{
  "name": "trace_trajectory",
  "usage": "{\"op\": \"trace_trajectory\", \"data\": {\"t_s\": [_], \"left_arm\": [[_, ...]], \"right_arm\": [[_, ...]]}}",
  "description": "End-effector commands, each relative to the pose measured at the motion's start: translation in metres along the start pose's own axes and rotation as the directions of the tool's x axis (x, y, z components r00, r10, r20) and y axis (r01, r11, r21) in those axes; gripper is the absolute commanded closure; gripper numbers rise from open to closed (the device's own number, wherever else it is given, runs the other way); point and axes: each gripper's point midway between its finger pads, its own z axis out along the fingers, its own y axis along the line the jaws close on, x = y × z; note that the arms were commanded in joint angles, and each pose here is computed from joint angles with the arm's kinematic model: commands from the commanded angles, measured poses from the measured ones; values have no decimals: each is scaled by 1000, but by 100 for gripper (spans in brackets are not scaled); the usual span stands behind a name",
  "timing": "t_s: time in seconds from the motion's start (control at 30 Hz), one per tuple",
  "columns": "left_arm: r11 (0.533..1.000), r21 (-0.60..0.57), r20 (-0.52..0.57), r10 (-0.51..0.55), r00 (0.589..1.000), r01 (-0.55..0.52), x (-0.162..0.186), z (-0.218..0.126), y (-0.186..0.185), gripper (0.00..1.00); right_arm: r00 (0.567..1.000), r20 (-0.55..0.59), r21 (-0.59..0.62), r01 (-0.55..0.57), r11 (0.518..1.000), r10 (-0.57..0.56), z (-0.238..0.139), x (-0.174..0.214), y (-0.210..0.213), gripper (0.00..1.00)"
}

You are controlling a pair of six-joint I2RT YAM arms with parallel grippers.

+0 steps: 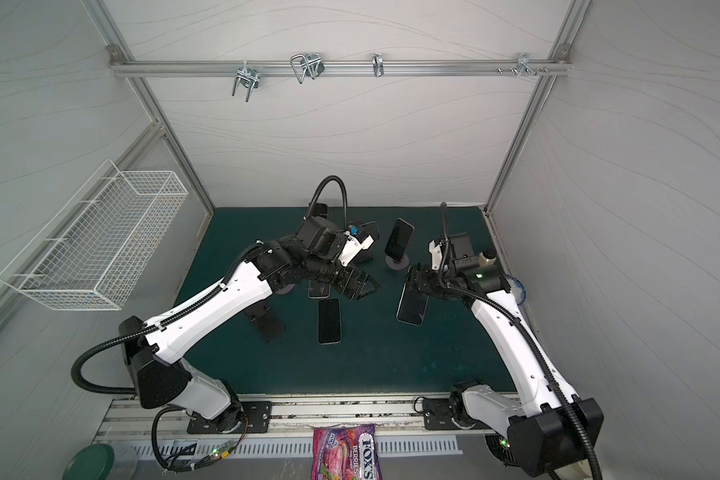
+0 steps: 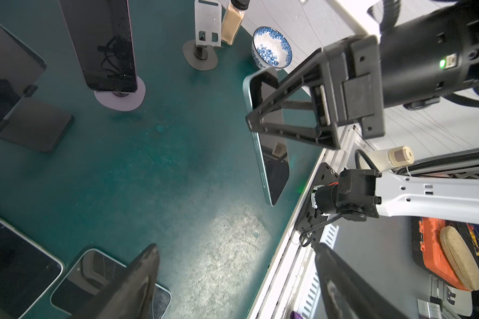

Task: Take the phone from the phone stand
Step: 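Carry the teal-edged phone toward the flat phones while the left gripper moves inward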

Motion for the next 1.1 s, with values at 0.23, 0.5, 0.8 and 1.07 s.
{"op": "trace_trajectory", "data": {"t_s": [0.23,0.5,0.8,1.07], "left_arm": [[997,-31,1,-75,997,75,55,-14,9,12],[987,-118,37,-102,994,105,84,-21,29,12],[977,-155,21,-147,989,149,107,-20,40,12],[957,-272,19,-101,995,103,119,-24,62,11]], "right_arm": [[989,-30,-139,142,980,-147,8,19,53,46],[980,-62,-141,181,973,-191,23,28,57,45],[972,-109,-161,192,968,-210,33,40,63,46],[959,-167,-156,204,966,-229,53,56,69,46]]}}
